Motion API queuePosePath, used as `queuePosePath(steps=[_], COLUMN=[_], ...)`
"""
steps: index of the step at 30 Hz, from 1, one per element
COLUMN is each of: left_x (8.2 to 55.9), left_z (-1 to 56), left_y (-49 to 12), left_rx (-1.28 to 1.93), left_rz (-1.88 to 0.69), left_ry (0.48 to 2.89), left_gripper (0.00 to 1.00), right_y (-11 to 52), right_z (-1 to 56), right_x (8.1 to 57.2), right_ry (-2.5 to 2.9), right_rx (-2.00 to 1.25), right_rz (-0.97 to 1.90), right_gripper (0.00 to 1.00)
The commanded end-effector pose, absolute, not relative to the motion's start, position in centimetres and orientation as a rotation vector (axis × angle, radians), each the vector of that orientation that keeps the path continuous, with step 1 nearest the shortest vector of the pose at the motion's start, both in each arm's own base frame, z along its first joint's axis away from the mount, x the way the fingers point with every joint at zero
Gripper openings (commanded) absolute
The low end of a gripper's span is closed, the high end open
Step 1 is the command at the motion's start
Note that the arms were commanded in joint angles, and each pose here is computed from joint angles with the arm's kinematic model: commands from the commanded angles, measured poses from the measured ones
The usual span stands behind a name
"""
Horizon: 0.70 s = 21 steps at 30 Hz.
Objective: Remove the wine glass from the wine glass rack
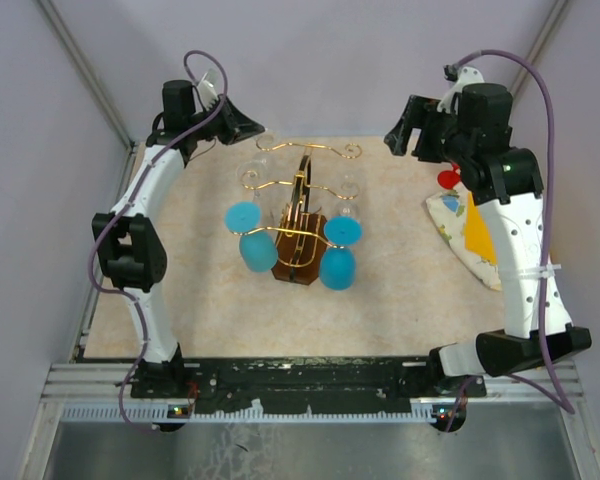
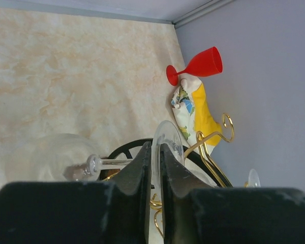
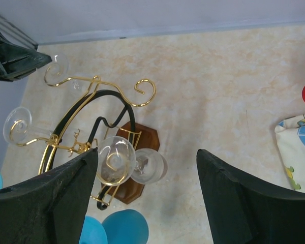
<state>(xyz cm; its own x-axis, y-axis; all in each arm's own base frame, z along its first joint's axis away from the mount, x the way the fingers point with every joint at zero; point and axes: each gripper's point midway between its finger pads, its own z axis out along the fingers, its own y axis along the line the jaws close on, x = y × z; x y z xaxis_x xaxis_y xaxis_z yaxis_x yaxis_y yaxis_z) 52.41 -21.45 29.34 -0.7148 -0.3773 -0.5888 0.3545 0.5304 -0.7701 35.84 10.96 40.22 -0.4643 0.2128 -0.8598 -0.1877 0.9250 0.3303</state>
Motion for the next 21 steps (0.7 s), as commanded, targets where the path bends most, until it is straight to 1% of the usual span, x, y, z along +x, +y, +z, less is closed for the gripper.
queuePosePath(steps=[1, 3, 4, 11, 21], left_x=[51.5, 51.3, 51.2, 51.0, 50.6], left_z=[31.6, 31.6, 31.5, 31.0, 31.6], left_y=[-22.7, -22.9, -23.0, -23.0, -20.7], left_rx=[0.071, 0.083, 0.088, 0.088, 0.065], left_rz=[-1.281, -1.298, -1.303, -1.296, -1.131], left_ry=[1.967, 1.966, 1.967, 1.984, 1.958], left_gripper=[0.1, 0.01, 0.0, 0.0, 0.0], right_y=[10.6, 10.4, 10.4, 9.8, 9.8], right_z=[42.8, 42.7, 42.6, 42.0, 41.9], right_x=[35.3, 35.3, 35.4, 35.3, 35.0], right_ry=[1.903, 1.906, 1.906, 1.911, 1.907], right_rx=[0.015, 0.017, 0.018, 0.029, 0.032], right_rz=[0.488, 0.489, 0.489, 0.492, 0.504], right_gripper=[0.79, 0.79, 0.79, 0.8, 0.8])
